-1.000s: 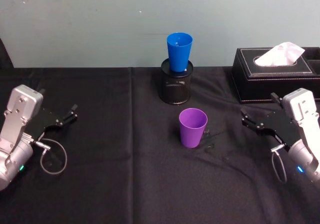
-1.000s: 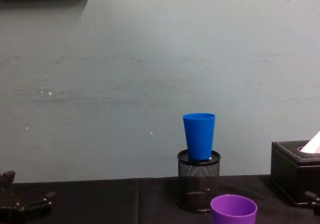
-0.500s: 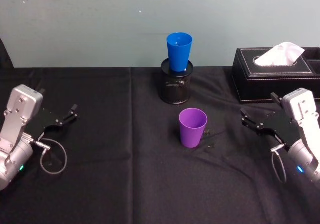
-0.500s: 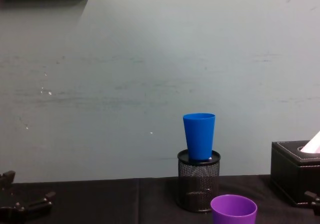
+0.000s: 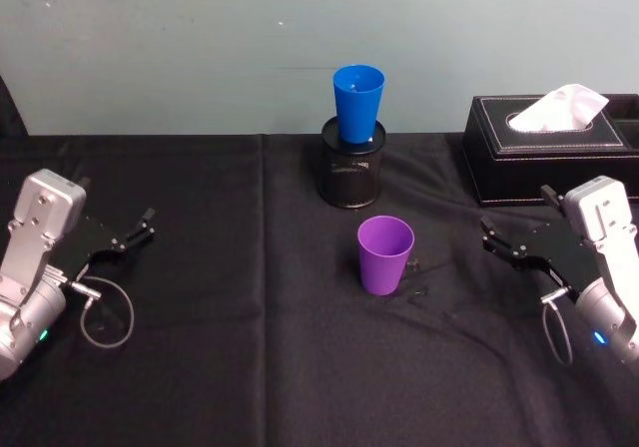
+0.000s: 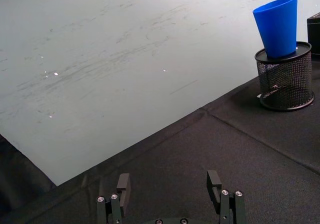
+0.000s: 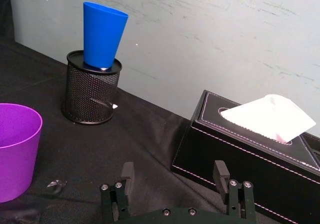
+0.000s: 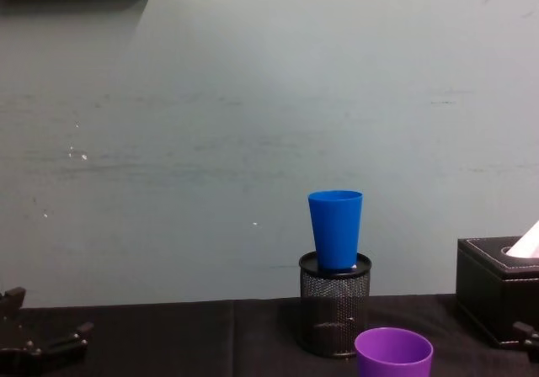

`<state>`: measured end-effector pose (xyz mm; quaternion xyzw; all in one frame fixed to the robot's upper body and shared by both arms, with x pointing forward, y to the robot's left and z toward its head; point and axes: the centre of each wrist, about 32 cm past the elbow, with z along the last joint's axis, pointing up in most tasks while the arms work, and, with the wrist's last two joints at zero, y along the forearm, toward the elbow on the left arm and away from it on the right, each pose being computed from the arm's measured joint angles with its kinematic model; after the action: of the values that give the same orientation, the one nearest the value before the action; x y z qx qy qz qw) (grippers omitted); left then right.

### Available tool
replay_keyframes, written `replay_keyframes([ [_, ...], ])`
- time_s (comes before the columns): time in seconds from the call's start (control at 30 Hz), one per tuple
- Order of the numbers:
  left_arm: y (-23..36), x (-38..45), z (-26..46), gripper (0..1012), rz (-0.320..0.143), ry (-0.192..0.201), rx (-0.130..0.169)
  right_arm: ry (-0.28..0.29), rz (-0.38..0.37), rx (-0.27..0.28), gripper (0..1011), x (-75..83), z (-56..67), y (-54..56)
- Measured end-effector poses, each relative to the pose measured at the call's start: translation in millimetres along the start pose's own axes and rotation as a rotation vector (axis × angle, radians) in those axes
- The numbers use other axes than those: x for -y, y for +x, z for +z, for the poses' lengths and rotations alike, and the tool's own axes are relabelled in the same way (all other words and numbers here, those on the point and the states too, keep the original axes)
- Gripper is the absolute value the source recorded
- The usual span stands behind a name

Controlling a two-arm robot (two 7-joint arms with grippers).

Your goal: Pick up one cup with a gripper and tap it against the other cup.

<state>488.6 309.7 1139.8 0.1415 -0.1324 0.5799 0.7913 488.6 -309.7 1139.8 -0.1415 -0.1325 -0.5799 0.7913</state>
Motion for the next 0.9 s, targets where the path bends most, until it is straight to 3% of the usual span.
replay_keyframes([
  [0.23,0.0,0.0,0.0,1000,0.0,0.0,0.0,0.002,0.007,0.003,1003,1.8,0.4,0.4],
  [0.43,0.0,0.0,0.0,1000,0.0,0.0,0.0,0.006,0.123,0.008,1003,19.1,1.8,-1.9],
  [0.67,0.0,0.0,0.0,1000,0.0,0.0,0.0,0.003,0.32,-0.076,1003,34.2,4.1,-6.0],
  [0.9,0.0,0.0,0.0,1000,0.0,0.0,0.0,0.012,0.436,-0.176,1003,26.2,1.9,-13.5],
])
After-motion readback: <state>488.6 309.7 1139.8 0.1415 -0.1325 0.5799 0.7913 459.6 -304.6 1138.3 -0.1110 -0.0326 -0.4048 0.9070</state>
